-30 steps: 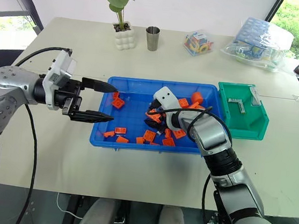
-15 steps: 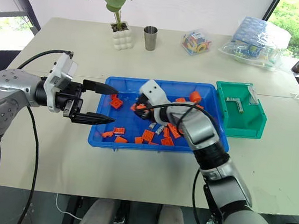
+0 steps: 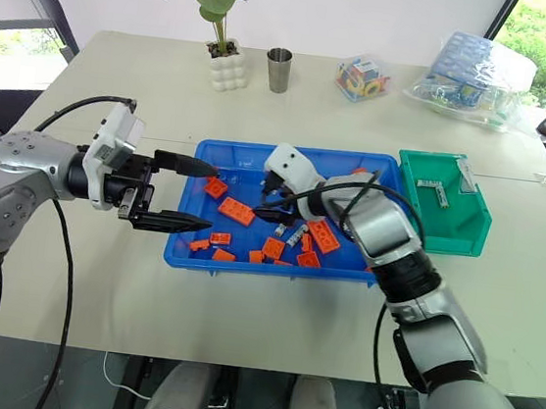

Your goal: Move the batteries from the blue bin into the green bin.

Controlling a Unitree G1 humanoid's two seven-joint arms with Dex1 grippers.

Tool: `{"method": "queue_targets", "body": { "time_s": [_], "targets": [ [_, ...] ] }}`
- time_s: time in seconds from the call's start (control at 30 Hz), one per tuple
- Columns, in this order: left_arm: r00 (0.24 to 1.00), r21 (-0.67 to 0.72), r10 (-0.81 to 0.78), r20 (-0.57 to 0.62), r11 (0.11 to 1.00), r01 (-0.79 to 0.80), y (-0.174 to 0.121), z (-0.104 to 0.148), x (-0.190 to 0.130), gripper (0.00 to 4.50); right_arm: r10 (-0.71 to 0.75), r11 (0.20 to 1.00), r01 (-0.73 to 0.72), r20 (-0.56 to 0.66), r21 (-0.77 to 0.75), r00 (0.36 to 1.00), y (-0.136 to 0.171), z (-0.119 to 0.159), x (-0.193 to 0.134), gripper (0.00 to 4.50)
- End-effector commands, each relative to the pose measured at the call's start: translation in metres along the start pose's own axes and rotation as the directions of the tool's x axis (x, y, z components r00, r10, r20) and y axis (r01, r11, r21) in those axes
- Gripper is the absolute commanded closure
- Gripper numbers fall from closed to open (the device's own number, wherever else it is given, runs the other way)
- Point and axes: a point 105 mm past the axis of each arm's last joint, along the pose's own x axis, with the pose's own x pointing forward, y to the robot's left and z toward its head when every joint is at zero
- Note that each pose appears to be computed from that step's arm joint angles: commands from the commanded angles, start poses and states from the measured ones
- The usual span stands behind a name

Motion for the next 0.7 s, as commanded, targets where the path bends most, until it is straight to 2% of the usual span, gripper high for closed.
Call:
{"method": "queue_targets", "body": {
  "time_s": [0.03,0.17,0.53,0.63,0.67,0.7],
  "targets": [
    [1.0,0.039,-0.02,0.023,0.999,0.019,-0.002,0.01,0.003,0.0,0.02,1.0,-0.02,0.005,-0.01,1.0,0.006,-0.006,-0.006,0.83],
    [0.999,0.043,-0.047,0.024,0.998,0.046,-0.004,0.01,0.009,0.0,0.0,1.0,0.0,-0.023,0.026,1.0,0.005,-0.023,-0.005,0.83],
    [0.997,0.046,-0.069,0.021,0.997,0.068,-0.004,0.012,0.008,0.0,-0.016,0.998,0.017,-0.018,0.057,1.0,0.005,-0.027,0.003,0.83],
    [0.998,0.04,-0.066,0.022,0.997,0.065,-0.004,0.01,0.007,0.0,-0.028,0.997,0.028,-0.005,0.065,1.0,0.003,-0.026,0.002,1.55],
    [0.998,0.038,-0.062,0.024,0.997,0.061,-0.004,0.009,0.007,0.0,-0.034,0.997,0.034,-0.002,0.067,0.999,0.002,-0.025,0.001,2.13],
    [0.998,0.039,-0.052,0.029,0.998,0.051,-0.003,0.008,0.008,0.0,-0.04,0.997,0.04,-0.003,0.069,0.999,0.001,-0.025,-0.001,2.22]
  ]
}}
